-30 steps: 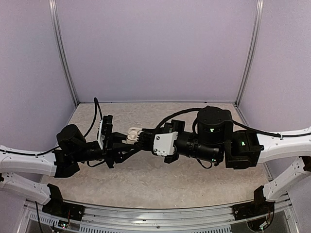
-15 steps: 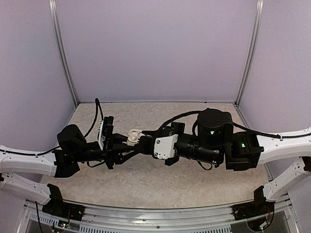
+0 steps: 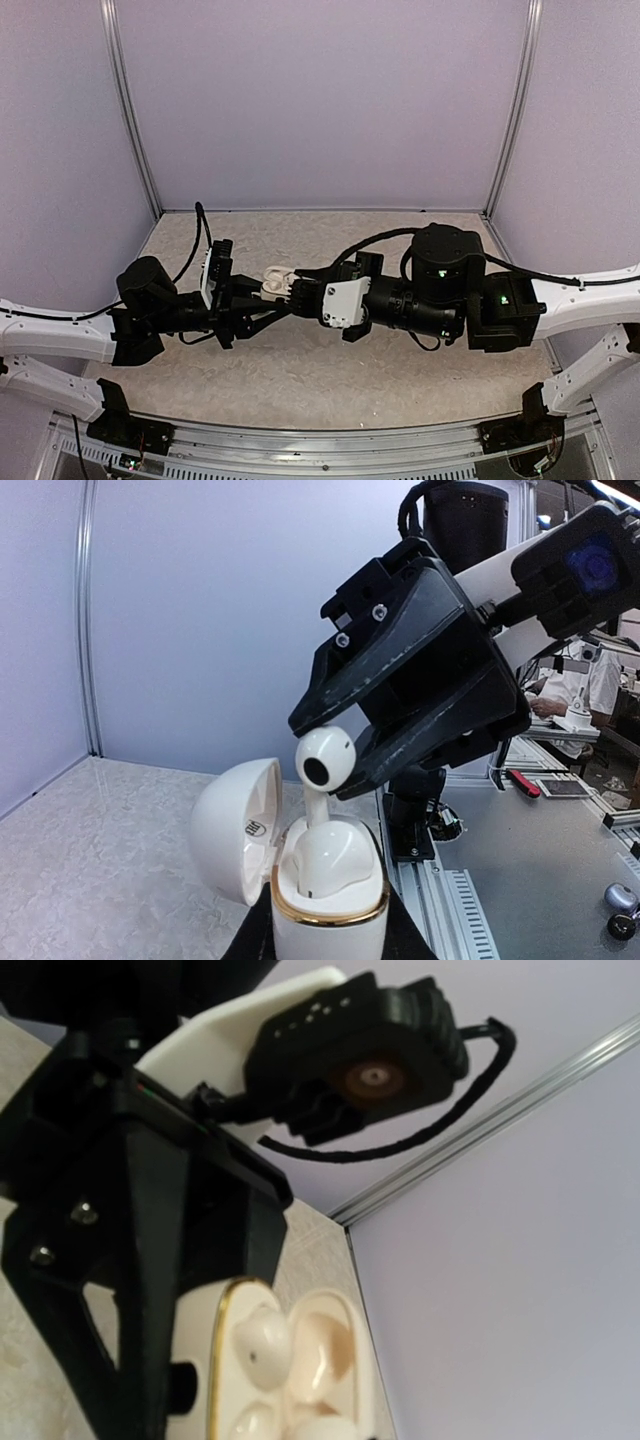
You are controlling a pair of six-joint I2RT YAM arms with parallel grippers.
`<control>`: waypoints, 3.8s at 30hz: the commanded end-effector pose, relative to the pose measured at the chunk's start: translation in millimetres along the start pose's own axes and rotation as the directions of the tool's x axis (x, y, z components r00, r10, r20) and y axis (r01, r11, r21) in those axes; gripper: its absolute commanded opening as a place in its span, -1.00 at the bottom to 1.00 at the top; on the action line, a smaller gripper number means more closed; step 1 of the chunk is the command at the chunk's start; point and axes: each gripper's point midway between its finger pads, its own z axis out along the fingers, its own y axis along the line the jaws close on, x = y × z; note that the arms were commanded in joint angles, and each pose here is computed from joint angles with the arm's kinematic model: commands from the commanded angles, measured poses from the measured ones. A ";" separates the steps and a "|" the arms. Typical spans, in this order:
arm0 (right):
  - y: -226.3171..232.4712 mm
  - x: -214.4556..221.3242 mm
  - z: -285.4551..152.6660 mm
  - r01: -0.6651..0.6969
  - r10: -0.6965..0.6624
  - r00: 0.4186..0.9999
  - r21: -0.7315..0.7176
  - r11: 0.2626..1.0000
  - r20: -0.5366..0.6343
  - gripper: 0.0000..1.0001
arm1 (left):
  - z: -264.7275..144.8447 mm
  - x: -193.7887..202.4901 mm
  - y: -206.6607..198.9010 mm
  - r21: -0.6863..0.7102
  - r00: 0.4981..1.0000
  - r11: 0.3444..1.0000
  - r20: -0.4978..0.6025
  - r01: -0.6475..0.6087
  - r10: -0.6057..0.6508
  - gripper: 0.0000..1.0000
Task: Insert the wireless bluetooth earbuds into the charging case
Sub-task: Place the right earbud in the right side groove of the charging case, then close the charging case with the earbuds, then place the charging case with the earbuds at the center of the board.
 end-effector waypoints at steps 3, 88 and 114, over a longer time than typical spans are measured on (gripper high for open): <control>12.8 -0.2 -5.1 -0.006 0.006 1.000 -0.053 0.999 0.009 -0.59 | 0.4 -39.1 -8.3 0.025 0.992 0.998 0.112 -0.064 0.061 -1.00; -27.2 28.6 -13.9 -0.211 0.210 0.977 -0.168 0.963 -0.025 0.24 | 9.7 -39.0 18.2 -0.001 0.987 0.987 0.017 0.158 -0.158 -1.00; -11.0 44.8 -17.5 -0.248 0.237 0.967 -0.143 0.958 -0.092 0.25 | -33.3 95.7 175.0 -0.617 0.726 0.646 -0.171 0.449 -0.667 -1.00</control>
